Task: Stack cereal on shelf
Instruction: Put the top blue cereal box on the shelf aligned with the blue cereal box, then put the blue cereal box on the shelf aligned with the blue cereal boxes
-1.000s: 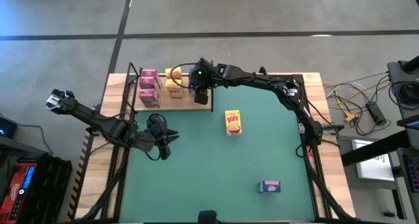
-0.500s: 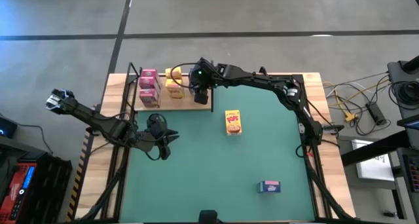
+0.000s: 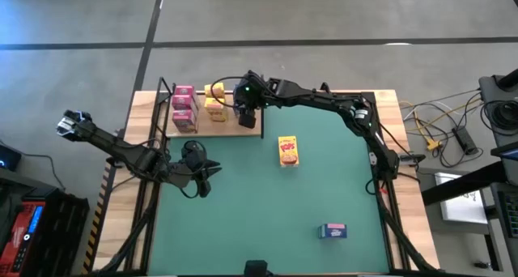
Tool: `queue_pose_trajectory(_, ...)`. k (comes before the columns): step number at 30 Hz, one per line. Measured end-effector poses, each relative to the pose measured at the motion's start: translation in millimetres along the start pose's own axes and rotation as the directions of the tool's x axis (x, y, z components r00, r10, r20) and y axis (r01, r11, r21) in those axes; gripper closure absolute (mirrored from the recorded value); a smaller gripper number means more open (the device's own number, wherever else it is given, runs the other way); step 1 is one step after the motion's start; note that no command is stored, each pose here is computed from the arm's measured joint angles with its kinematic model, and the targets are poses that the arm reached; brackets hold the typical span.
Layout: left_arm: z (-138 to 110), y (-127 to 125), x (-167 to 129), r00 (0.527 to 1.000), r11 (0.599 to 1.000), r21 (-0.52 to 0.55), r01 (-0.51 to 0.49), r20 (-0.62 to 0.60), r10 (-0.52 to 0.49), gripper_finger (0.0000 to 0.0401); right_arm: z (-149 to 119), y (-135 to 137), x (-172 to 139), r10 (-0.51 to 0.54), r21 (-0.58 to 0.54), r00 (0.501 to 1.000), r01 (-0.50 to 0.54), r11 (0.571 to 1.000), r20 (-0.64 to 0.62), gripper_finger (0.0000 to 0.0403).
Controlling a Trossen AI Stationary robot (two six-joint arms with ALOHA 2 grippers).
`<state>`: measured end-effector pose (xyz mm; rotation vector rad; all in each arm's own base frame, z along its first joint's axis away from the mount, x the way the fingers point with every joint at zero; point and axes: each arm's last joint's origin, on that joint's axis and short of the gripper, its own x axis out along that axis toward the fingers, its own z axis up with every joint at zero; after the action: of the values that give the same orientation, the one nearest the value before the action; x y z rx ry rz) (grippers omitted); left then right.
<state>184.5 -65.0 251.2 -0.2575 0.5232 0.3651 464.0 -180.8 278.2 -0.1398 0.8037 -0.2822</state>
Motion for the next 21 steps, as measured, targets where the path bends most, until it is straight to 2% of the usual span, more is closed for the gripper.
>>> queue_pose_trajectory(14, -1, 1, 0, 1.000, 1.000, 0.008, -0.006, -0.009, 0.006, 0.0344, 15, -3, -21, -0.004, 0.018, 1.000, 0.004, 1.000, 0.024, 0.0191)
queue_pose_trajectory(21, -1, 1, 0, 1.000, 1.000, 0.008, -0.006, -0.009, 0.007, 0.0344, 22, 1, -42, 0.023, 0.048, 0.999, -0.021, 0.999, -0.040, 0.0191)
